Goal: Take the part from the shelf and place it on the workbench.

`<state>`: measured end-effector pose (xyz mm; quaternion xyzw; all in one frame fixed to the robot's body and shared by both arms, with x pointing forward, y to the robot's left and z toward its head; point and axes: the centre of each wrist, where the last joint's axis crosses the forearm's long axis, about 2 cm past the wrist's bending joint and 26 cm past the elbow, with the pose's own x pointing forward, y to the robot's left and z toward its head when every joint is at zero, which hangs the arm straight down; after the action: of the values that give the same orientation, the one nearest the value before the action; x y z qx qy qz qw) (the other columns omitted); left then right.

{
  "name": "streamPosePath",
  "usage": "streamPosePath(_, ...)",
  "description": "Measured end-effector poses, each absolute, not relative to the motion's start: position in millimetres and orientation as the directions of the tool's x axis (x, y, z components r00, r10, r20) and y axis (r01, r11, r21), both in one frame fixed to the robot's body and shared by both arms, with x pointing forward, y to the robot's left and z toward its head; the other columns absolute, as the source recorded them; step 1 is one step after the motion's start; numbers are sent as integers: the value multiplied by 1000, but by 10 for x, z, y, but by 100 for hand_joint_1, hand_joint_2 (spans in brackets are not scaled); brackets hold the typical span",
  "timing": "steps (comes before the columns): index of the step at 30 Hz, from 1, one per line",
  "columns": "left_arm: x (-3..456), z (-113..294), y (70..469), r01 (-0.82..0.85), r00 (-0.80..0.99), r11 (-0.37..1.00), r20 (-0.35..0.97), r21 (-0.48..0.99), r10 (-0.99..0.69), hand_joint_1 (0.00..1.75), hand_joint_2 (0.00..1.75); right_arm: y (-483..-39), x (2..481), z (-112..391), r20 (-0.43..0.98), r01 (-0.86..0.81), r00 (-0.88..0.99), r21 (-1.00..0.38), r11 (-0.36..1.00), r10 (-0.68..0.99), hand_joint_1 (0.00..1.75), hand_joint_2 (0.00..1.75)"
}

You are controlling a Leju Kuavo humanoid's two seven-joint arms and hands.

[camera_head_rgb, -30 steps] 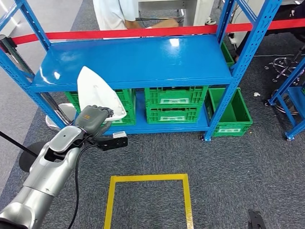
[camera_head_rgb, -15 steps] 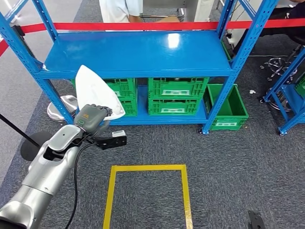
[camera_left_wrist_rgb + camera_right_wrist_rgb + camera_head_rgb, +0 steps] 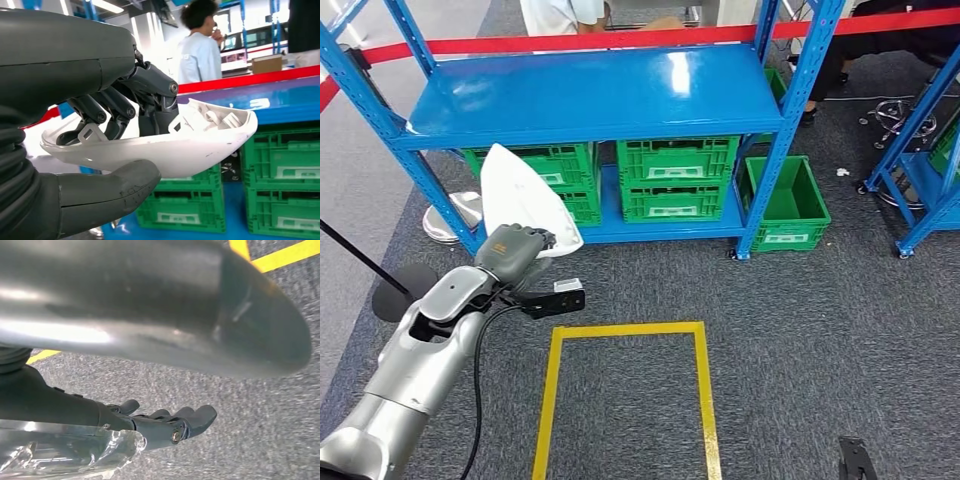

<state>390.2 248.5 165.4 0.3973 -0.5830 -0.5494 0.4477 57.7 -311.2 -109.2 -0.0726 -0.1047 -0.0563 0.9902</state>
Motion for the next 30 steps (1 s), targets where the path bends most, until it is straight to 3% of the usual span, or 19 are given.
streamPosePath(30, 3883, 1628, 2568, 34, -284, 83, 89, 996, -955, 175, 175, -3109, 580, -1091, 215, 117, 973, -131, 984, -86, 0, 0)
